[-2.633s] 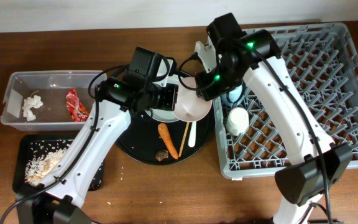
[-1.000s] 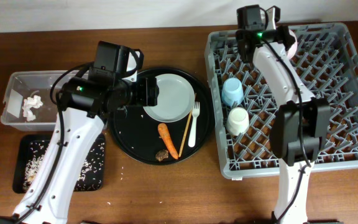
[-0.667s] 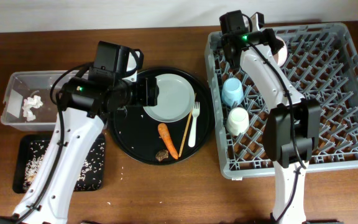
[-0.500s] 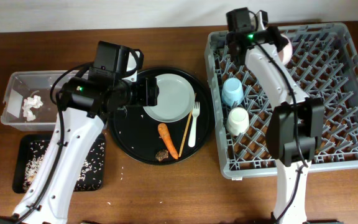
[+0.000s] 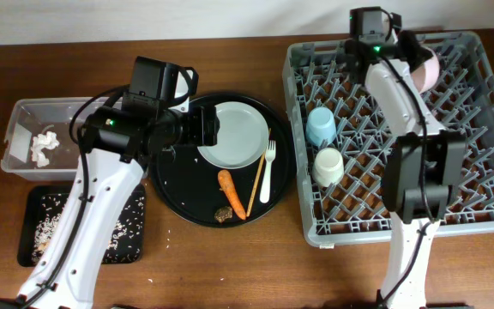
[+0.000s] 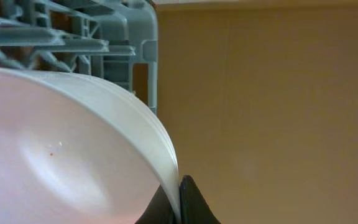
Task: Sort waste into correct bins and load items into the dishwasher rack
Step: 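Carry the pink bowl to the rack's back and set it upright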
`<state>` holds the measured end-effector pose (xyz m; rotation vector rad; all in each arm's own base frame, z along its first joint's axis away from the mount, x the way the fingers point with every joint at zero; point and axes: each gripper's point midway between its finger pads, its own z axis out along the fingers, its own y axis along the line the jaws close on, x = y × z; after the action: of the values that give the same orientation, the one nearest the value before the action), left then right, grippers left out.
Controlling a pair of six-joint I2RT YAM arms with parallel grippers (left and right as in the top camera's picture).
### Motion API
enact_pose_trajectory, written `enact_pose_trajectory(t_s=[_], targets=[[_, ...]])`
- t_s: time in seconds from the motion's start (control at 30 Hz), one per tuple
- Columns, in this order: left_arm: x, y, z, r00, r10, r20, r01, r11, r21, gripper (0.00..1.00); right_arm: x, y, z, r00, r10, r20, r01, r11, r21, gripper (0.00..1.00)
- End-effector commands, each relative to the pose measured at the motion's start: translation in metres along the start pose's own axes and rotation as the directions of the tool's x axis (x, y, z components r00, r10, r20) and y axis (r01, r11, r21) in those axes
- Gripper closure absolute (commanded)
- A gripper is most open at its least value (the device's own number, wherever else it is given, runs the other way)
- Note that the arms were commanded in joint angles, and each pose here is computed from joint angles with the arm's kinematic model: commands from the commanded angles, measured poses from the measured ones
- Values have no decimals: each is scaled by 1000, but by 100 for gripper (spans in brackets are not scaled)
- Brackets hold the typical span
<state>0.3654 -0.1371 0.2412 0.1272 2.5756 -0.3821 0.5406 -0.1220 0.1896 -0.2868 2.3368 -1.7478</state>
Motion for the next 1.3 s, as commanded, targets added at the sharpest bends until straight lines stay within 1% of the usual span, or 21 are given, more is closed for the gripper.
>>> enact_pose_trajectory(t_s=[0.0, 0.2, 0.33, 0.37, 0.47, 0.5, 0.57, 0.63, 0.73, 0.77, 0.83, 0.9, 0.93, 1.0, 1.07, 1.1, 1.13, 1.17, 1.2, 1.23, 1.27], targets=[[-1, 2, -1, 1000, 8, 8, -8, 1000, -8, 16, -15, 22, -25, 997, -41, 60, 42, 999, -21, 96], [0, 7, -1, 1000, 7, 7, -7, 999, -35, 16, -22, 39, -54, 994, -33, 107, 39, 998, -54, 96], [0, 7, -1, 1000, 7, 7, -7, 999, -35, 16, -18, 58, -58, 993, -19, 116, 36, 989, -142, 64], [0, 7, -1, 1000, 7, 7, -7, 999, -34, 16, -18, 58, -59, 993, -20, 119, 37, 989, -142, 40], [0, 7, -1, 1000, 7, 8, -7, 999, -34, 16, -22, 60, -68, 991, -24, 135, 43, 989, -142, 14], [0, 7, -1, 1000, 7, 7, -7, 999, -34, 17, -24, 62, -73, 989, -26, 146, 47, 989, -142, 5], [0, 7, -1, 1000, 7, 7, -7, 999, -34, 16, -26, 63, -80, 987, -25, 161, 50, 988, -148, 0], [0, 7, -1, 1000, 7, 7, -7, 999, -34, 16, -30, 62, -87, 982, -10, 187, 43, 983, -177, 1], [0, 7, -1, 1000, 7, 8, -7, 999, -34, 17, -34, 50, -104, 965, 138, 223, -69, 953, -294, 1], [0, 7, -1, 1000, 7, 8, -7, 999, -34, 16, -33, 44, -116, 946, 219, 238, -105, 904, -415, 1], [0, 7, -1, 1000, 7, 8, -7, 999, -34, 16, -30, 25, -127, 908, 356, 222, -176, 805, -567, 0], [0, 7, -1, 1000, 7, 7, -7, 999, -34, 17, -22, 0, -132, 863, 473, 179, -237, 690, -684, 8], [0, 7, -1, 1000, 7, 7, -7, 999, -35, 16, -12, -22, -124, 813, 574, 92, -327, 582, -744, 17], [1, 7, -1, 1000, 6, 3, -6, 999, -36, 17, 5, -40, -102, 739, 669, -78, -399, 342, -851, 51], [2, 7, -1, 1000, 6, -2, -6, 999, -37, 16, 29, -33, -68, 720, 647, -250, -417, 115, -902, 93], [4, 8, -1, 1000, 5, -9, -5, 999, -38, 17, 35, -28, -70, 724, 623, -296, -396, 25, -918, 93], [5, 8, -2, 1000, 4, -13, -5, 999, -39, 17, 40, -23, -86, 739, 583, -339, -349, -99, -932, 89], [6, 8, -2, 1000, 4, -15, -4, 999, -40, 16, 43, -17, -101, 764, 548, -341, -318, -140, -938, 79], [7, 8, -2, 1000, 3, -20, -4, 999, -41, 16, 42, -7, -119, 800, 514, -309, -280, -135, -950, 74], [7, 9, -2, 1000, 3, -22, -3, 999, -42, 16, 40, 7, -152, 858, 470, -207, -176, -109, -978, 67], [7, 9, -2, 1000, 3, -22, -4, 999, -42, 16, 36, 25, -185, 896, 427, -121, -91, -90, -992, 67]])
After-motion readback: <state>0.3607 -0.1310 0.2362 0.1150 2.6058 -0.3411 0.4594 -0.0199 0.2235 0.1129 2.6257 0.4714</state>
